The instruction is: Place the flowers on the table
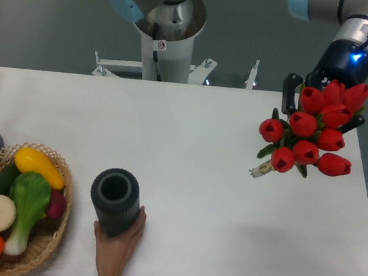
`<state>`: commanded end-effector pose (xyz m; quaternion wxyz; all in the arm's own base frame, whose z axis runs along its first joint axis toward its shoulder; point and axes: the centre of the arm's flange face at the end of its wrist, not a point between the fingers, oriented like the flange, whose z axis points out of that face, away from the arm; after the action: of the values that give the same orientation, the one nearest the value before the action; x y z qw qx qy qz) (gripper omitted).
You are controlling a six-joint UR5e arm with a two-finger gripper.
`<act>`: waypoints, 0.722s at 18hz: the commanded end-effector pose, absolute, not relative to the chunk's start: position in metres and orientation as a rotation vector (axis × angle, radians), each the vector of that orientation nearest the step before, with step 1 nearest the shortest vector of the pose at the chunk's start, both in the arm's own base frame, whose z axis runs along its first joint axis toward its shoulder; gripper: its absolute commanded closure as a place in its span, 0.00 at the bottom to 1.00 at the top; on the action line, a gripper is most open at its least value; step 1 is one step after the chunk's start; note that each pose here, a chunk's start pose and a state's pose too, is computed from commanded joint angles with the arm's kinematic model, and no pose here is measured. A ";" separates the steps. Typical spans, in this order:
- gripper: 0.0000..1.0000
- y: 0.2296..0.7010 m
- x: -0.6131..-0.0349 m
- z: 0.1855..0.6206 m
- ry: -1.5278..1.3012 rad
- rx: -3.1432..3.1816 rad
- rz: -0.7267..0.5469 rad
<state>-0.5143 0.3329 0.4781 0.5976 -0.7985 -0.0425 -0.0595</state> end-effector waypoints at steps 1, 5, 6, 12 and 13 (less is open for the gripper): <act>0.69 0.333 -0.510 0.479 -0.097 -1.854 -0.137; 0.69 0.330 -0.510 0.484 -0.098 -1.853 -0.129; 0.69 0.329 -0.510 0.483 -0.101 -1.854 -0.129; 0.69 0.326 -0.509 0.487 -0.115 -1.902 -0.083; 0.69 0.326 -0.508 0.487 -0.120 -1.918 -0.071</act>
<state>-0.5081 0.3261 0.4873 0.5723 -0.8179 -0.0510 -0.0304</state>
